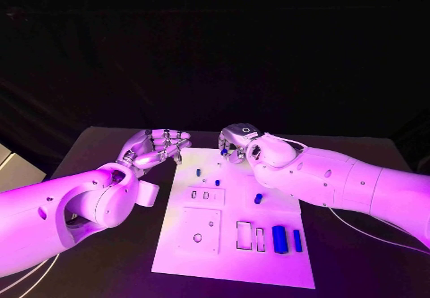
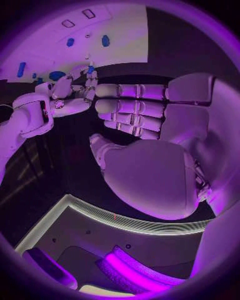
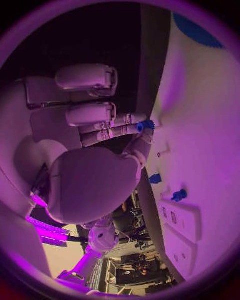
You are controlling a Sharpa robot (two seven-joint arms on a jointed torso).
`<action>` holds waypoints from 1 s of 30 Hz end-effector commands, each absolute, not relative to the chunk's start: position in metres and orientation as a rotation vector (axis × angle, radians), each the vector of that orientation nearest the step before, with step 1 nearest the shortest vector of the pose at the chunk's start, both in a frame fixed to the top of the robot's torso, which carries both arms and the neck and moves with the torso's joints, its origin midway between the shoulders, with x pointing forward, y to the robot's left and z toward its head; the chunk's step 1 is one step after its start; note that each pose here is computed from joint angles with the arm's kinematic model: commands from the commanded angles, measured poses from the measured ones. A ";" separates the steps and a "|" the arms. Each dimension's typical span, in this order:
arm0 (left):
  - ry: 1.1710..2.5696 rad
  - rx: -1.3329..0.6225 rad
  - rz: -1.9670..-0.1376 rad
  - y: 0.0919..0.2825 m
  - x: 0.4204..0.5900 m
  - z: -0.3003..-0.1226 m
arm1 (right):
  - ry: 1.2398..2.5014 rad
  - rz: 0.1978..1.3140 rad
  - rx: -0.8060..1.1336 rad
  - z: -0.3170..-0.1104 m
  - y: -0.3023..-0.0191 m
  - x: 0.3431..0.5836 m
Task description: Assemble the parts on the task board
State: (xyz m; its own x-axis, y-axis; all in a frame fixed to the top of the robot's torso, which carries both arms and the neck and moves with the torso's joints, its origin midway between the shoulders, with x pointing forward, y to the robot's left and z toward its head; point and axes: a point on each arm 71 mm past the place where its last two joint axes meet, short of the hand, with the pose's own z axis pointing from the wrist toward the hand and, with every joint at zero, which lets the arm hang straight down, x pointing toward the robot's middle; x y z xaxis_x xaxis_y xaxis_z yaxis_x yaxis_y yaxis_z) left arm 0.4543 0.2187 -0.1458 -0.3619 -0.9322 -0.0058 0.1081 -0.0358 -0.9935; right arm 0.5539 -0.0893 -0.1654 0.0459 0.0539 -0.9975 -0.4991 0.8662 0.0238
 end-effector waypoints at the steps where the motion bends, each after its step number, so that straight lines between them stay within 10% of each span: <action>1: 1.380 -0.930 -1.559 0.217 0.454 -0.144 | 1.510 0.435 -0.403 -0.173 -0.087 0.551; 30: 1.382 -0.932 -1.556 0.218 0.454 -0.144 | 1.488 0.441 -0.383 -0.173 -0.088 0.552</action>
State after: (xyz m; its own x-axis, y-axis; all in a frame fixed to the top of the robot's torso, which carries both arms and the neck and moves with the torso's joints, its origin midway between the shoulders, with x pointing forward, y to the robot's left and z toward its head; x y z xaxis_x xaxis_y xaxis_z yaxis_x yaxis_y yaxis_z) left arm 0.4547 0.2198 -0.1457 -0.3604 -0.9328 -0.0066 0.1057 -0.0337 -0.9938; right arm 0.5525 -0.0888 -0.1727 0.0300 0.0491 -0.9983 -0.4983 0.8666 0.0277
